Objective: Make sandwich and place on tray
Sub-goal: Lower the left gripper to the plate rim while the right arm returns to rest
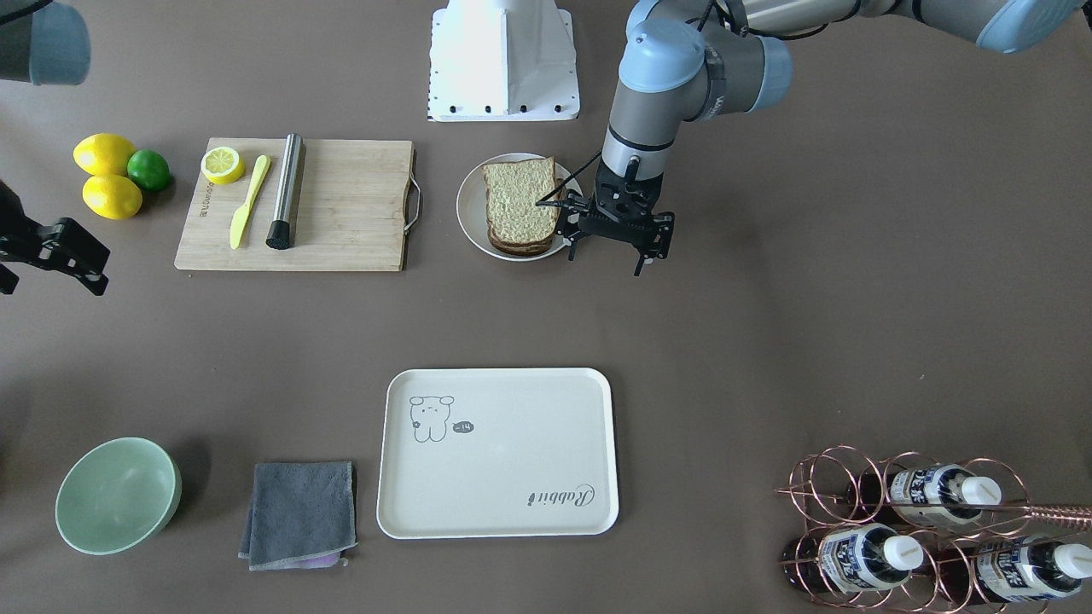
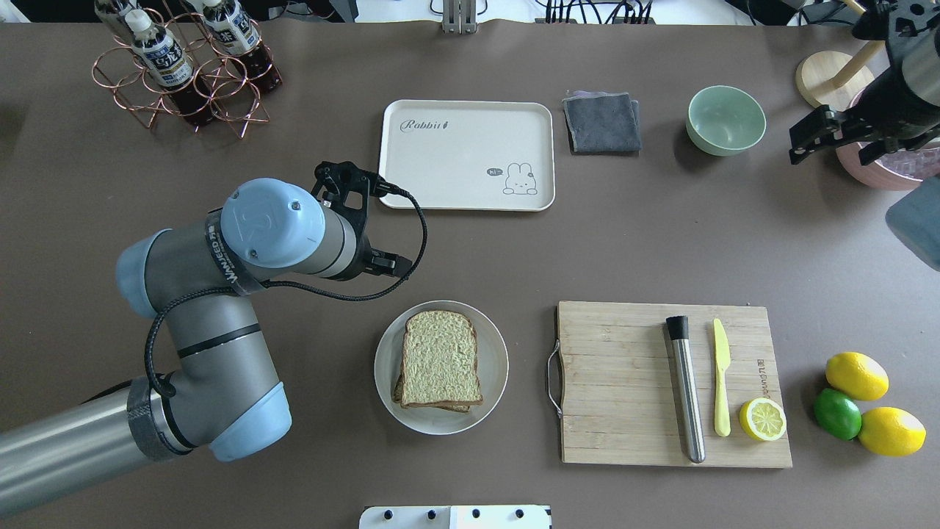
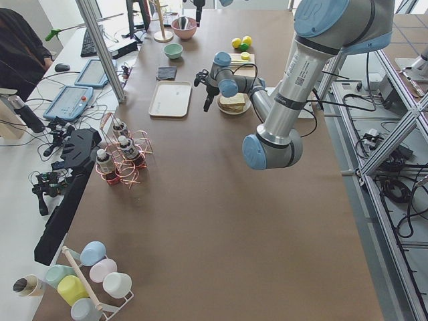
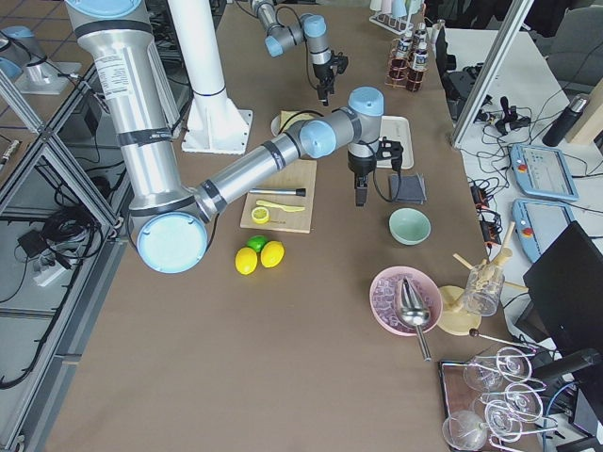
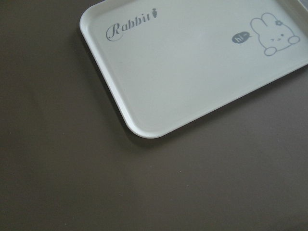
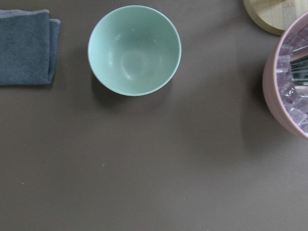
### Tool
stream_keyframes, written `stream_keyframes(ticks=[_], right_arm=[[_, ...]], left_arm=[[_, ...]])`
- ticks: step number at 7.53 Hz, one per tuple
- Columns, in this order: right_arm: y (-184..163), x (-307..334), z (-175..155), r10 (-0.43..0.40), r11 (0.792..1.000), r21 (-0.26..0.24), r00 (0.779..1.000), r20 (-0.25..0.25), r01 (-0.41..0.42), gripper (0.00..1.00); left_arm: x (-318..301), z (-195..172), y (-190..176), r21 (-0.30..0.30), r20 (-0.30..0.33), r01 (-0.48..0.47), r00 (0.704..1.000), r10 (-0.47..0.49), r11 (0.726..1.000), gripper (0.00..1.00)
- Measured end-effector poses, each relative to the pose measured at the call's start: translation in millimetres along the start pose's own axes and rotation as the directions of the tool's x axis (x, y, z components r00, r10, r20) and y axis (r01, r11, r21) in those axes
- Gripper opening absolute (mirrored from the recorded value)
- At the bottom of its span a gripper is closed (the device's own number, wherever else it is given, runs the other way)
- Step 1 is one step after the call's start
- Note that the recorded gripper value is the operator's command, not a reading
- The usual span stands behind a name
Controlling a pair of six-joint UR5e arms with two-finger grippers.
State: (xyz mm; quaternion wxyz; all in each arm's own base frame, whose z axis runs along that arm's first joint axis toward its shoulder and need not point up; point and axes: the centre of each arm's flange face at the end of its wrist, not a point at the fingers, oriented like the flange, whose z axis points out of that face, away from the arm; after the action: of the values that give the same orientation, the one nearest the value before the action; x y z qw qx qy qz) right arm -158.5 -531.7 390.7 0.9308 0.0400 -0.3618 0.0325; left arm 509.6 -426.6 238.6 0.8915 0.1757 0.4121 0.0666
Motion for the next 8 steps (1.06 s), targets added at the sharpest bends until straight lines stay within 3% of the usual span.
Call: stream_keyframes(ticks=[3,5,6,7,8], right_arm=[[9.1,100.6,-11.3,-0.039,0.999,-0.013,0.999,-0.011,0.039,1.00],[12.9,117.8,-17.2,-0.037,0.999,-0.013,0.999,0.001,0.037,1.00],[14.3,119.8,-18.5,-0.034,0.999,-0.012,0.999,0.003,0.034,1.00],[15.1,120.9,-19.3,-0.031,0.999,-0.010,1.000,0.003,0.031,1.00],[15.5,122.5,-19.1,-0.029,1.000,-0.011,1.000,0.001,0.029,1.00]], left_arm=[[35.1,8.7,48.4,-0.065,-0.038,0.072,0.997,-0.074,0.995,0.97],[28.4,9.3,66.0,-0.084,-0.036,0.082,0.996,-0.085,0.993,0.97],[17.0,6.4,73.6,-0.089,-0.037,0.068,0.997,-0.071,0.994,0.73],[9.5,2.9,79.1,-0.092,-0.045,0.043,0.998,-0.048,0.995,0.61],[6.4,1.8,84.0,-0.097,-0.052,0.028,0.998,-0.033,0.995,0.59]])
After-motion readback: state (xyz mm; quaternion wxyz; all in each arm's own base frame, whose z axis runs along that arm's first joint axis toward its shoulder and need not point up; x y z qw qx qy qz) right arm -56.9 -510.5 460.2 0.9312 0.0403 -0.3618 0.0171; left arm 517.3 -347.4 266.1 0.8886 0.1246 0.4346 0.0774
